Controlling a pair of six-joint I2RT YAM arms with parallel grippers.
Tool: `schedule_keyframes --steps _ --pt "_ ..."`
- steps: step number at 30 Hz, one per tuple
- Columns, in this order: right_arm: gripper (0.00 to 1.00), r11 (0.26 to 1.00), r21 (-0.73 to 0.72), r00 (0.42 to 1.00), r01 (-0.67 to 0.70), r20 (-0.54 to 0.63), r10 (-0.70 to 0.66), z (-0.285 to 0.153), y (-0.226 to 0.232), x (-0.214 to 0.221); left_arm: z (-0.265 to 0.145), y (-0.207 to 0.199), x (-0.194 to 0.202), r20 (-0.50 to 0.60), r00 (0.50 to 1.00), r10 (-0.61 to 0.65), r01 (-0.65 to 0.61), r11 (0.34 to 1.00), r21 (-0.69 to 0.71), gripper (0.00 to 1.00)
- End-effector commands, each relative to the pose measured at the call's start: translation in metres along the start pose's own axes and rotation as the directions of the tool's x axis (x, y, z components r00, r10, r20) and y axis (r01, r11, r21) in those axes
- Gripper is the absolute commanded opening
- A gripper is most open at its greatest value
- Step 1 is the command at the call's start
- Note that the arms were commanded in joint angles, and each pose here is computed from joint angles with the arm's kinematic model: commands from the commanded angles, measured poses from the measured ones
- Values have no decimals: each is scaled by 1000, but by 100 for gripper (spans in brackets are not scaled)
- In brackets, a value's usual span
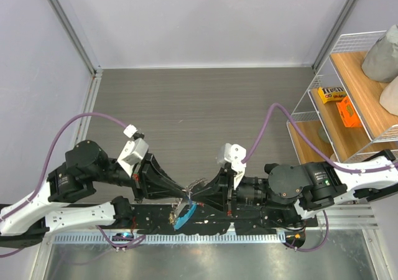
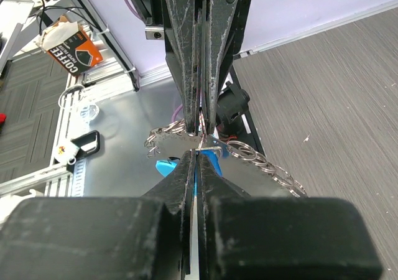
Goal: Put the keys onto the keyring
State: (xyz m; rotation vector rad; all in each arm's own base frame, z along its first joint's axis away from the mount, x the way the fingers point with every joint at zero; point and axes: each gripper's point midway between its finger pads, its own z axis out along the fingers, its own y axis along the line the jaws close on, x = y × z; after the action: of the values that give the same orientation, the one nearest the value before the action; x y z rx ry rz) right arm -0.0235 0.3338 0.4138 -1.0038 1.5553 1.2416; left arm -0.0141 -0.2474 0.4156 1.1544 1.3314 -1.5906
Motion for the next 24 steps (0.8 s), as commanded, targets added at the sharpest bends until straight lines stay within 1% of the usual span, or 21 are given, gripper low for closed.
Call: schedule_keyframes --steps 1,11,15,19,24 --pt "6 999 -41 999 -30 36 32 -6 6 -8 -4 -7 -30 123 990 68 -69 998 2 0" --pt "5 998 -44 998 -39 38 41 2 7 0 -12 -16 -43 218 970 108 -117 993 26 0" --pt "6 997 -57 997 -45 54 49 2 10 -4 -13 -18 -47 245 963 117 -128 991 28 0" --pt "14 996 -78 997 -45 55 50 5 14 -3 -12 -19 -49 256 960 116 -129 991 36 0" --pt "18 996 -77 997 -52 54 56 9 14 -1 -12 -20 -49 265 958 115 -131 991 43 0"
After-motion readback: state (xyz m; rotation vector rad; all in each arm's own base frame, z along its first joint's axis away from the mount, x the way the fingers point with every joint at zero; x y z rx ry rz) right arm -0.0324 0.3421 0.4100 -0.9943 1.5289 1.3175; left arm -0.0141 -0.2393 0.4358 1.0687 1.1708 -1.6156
